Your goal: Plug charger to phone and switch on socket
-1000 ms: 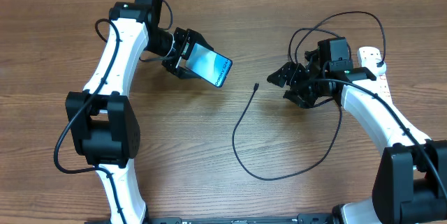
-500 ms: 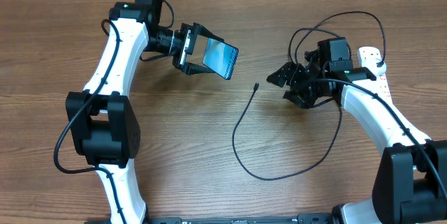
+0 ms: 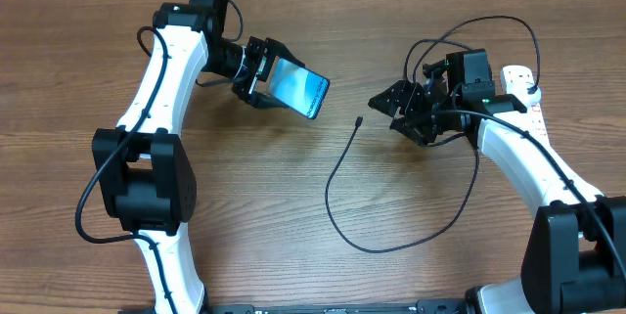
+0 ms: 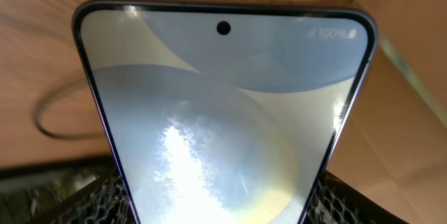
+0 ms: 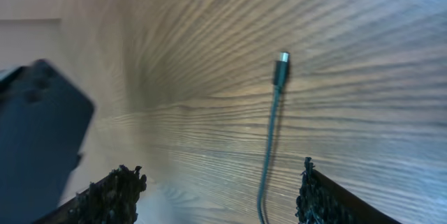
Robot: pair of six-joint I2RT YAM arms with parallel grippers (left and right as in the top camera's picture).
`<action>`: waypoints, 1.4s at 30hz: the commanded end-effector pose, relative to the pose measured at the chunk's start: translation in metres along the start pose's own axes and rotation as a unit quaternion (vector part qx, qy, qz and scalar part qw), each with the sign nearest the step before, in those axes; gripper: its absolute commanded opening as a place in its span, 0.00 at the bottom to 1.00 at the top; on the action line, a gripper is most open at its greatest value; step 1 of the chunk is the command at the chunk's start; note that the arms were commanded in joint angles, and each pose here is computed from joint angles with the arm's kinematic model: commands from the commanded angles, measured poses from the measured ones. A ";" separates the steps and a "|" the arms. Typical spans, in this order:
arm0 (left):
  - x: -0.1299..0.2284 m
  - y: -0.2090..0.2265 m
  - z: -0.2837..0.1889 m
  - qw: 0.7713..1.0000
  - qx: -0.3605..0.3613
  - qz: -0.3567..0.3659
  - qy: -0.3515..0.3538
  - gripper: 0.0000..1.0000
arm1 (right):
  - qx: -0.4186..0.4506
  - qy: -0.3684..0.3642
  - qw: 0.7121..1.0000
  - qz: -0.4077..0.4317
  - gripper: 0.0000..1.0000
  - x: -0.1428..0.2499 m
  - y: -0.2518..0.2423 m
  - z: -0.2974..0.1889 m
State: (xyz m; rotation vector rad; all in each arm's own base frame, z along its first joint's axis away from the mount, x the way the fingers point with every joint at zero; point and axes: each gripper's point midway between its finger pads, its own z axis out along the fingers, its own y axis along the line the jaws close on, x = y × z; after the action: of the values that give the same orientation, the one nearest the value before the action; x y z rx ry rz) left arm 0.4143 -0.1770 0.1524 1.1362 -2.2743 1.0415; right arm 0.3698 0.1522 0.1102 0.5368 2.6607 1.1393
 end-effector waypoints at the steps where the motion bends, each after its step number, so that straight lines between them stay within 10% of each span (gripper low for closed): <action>1: -0.028 0.007 -0.011 0.994 -0.038 -0.008 -0.104 0.55 | -0.035 0.010 0.999 -0.037 0.75 0.005 0.026 0.003; 13: -0.036 0.018 -0.013 0.989 -0.061 -0.027 -0.134 0.56 | -0.103 -0.002 0.984 -0.144 0.72 0.039 0.103 0.037; 42: 0.018 0.005 0.020 0.998 -0.053 -0.021 -0.041 0.58 | -0.042 -0.084 0.993 -0.076 0.21 0.054 0.117 0.065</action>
State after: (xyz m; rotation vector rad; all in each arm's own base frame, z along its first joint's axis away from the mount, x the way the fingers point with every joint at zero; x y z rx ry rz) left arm 0.3972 -0.1907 0.1310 1.2189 -2.3490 0.7932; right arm 0.3656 0.2881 0.1384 0.3982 2.4835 1.0963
